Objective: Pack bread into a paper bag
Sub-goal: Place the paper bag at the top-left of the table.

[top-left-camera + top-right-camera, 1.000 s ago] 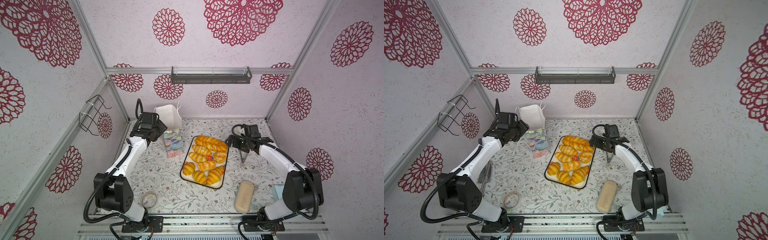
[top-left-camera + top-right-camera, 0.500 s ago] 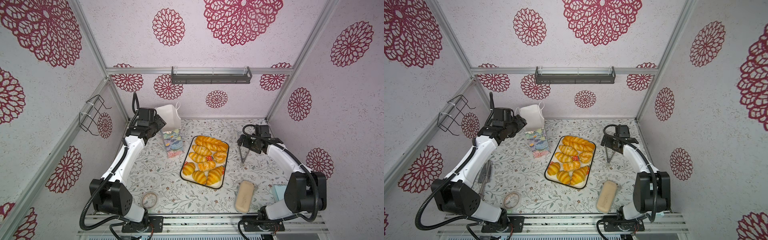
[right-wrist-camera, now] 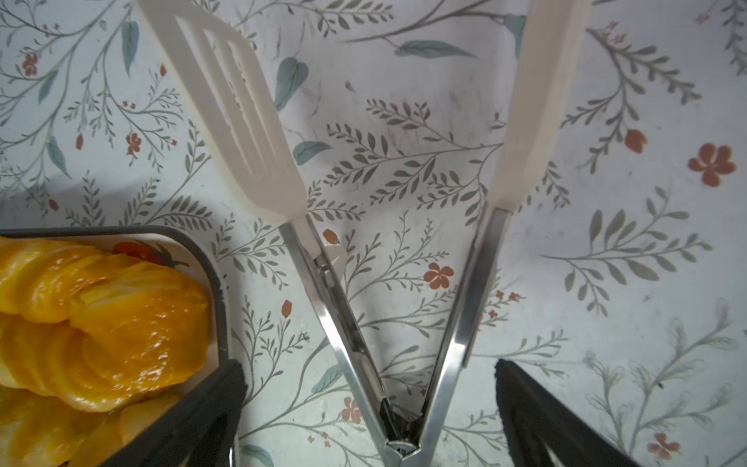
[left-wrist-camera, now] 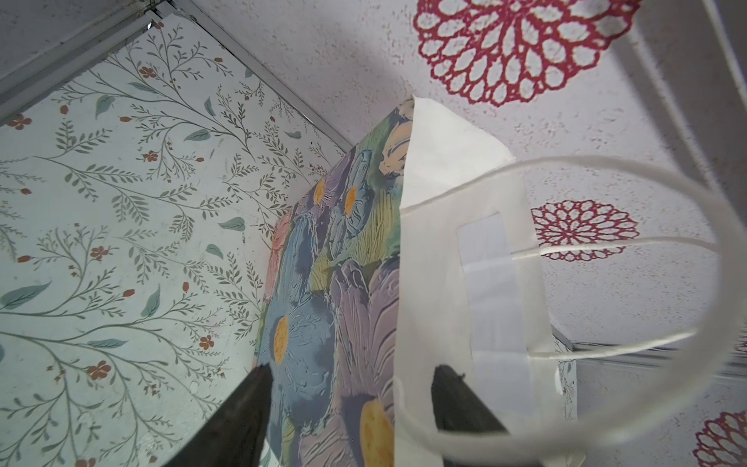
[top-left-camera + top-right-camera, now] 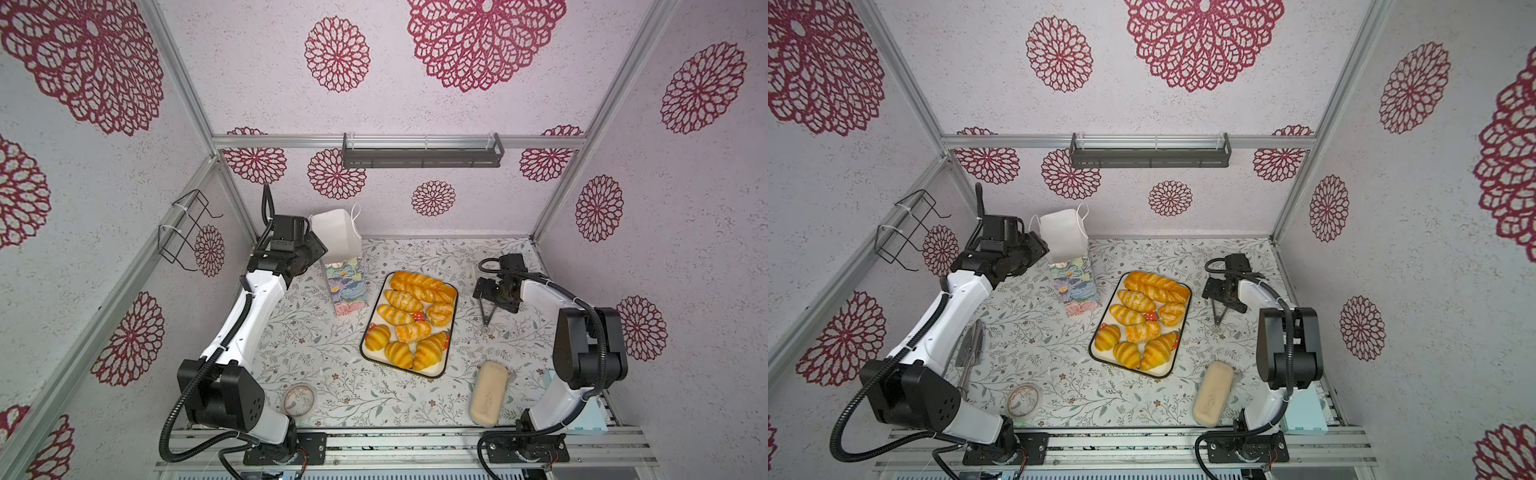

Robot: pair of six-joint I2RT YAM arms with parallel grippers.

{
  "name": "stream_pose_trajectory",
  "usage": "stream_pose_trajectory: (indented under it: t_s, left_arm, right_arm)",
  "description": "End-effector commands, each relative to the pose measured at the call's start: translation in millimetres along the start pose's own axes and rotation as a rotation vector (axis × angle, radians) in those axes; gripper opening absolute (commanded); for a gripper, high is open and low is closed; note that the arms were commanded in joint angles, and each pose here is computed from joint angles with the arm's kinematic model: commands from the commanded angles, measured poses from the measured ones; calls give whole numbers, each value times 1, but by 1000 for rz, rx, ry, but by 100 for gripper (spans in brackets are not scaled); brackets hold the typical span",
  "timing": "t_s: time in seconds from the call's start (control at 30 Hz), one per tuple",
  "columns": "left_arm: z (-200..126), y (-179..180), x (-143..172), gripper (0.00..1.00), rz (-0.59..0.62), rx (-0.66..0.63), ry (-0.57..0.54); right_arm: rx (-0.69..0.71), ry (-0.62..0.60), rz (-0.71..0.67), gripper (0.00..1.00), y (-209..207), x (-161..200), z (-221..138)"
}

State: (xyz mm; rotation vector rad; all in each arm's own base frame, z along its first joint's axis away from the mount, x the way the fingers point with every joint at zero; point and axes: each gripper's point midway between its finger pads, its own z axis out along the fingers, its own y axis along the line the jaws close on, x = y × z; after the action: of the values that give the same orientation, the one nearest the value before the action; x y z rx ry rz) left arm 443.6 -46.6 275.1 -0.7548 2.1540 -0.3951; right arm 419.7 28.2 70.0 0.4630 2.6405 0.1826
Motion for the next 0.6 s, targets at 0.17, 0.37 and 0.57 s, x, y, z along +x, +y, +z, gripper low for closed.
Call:
stream_pose_trajectory:
  t_s: [0.17, 0.37, 0.57]
  left_arm:
    - [-16, -9, -11, 63, 38, 35, -15]
    - [-17, -12, -11, 59, 46, 48, -9]
    - [-17, -11, -10, 56, 61, 42, 0]
  right_arm:
    - [45, -7, -29, 99, -8, -6, 16]
    - [59, 8, -45, 97, -10, -3, 26]
    - [83, 16, -63, 94, -12, -2, 32]
